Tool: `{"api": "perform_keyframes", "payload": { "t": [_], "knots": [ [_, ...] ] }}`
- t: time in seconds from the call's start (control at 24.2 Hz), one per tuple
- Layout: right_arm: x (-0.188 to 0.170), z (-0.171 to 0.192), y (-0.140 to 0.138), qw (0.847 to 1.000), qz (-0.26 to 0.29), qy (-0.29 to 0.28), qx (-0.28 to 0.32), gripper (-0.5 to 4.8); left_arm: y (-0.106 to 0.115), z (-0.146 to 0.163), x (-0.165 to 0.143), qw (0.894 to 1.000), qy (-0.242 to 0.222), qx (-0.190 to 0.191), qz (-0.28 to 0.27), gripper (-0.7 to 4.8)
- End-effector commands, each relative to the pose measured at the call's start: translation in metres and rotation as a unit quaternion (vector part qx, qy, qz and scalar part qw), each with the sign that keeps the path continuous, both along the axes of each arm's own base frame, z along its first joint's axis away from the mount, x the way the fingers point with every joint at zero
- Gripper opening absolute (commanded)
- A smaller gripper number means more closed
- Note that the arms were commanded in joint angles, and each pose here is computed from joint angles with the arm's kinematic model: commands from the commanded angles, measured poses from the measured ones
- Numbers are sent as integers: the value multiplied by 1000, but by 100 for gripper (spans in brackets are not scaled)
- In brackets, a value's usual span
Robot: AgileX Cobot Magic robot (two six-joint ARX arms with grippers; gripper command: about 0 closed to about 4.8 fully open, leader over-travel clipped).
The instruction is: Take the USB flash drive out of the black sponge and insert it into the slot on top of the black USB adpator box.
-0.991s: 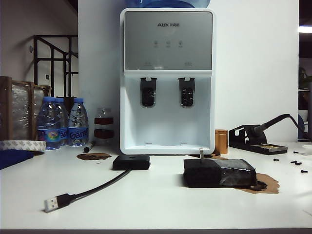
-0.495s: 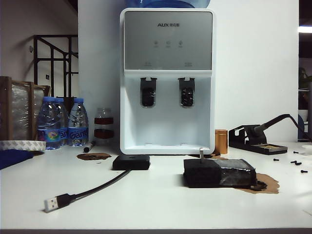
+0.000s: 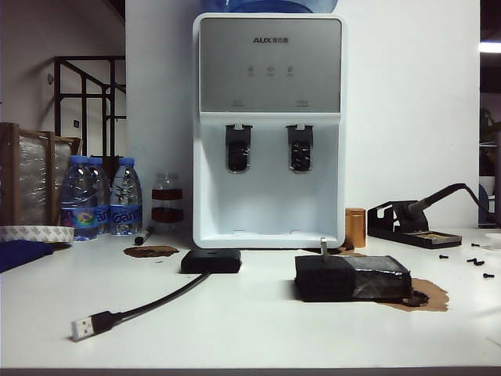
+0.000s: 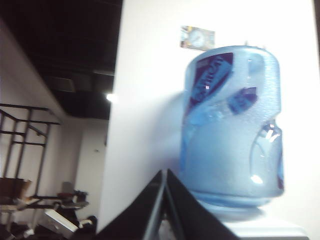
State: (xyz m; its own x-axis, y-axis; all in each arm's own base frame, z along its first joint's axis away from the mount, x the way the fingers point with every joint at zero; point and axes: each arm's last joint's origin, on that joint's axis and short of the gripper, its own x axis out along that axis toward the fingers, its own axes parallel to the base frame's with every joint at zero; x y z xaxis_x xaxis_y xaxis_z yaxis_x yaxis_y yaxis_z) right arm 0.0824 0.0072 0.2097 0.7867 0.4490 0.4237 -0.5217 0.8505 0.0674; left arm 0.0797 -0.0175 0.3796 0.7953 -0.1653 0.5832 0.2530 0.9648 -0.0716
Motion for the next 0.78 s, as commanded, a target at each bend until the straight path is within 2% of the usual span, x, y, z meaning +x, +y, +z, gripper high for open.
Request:
{"api": "perform_keyframes", "payload": {
  "t": [0.04,0.12,0.21,0.29,0.37,0.45,0.54,0.58,0.66,0.78],
  "knots": [
    [-10,26,1,999,12,-30,17,-1,-1,1,10,1000,12,-13,11,-4],
    [-16,42,2,999,14,-30,19,-1,0,-5,16,997,53,-32,54,-4],
    [-24,62,3,1000,11,-13,7,0,0,-20,23,987,135,-21,83,-4],
    [-29,74,4,999,35,0,-8,-1,0,-27,25,981,170,-12,90,-4],
    [-29,84,5,998,51,22,-15,-1,0,-27,25,982,169,-12,89,-4],
    [-28,103,7,994,91,46,-32,-1,-2,-26,25,985,163,6,50,-4],
    [-24,125,8,989,124,66,-46,-1,-8,-26,24,987,153,47,-33,-4],
    [-18,144,9,983,157,69,-62,0,-11,-26,23,982,145,75,-91,-4],
    [-9,172,10,977,183,61,-87,1,-15,-27,26,973,142,103,-148,-4],
    [8,213,9,970,212,53,-108,9,-22,-35,45,961,165,144,-167,-4]
  ]
}}
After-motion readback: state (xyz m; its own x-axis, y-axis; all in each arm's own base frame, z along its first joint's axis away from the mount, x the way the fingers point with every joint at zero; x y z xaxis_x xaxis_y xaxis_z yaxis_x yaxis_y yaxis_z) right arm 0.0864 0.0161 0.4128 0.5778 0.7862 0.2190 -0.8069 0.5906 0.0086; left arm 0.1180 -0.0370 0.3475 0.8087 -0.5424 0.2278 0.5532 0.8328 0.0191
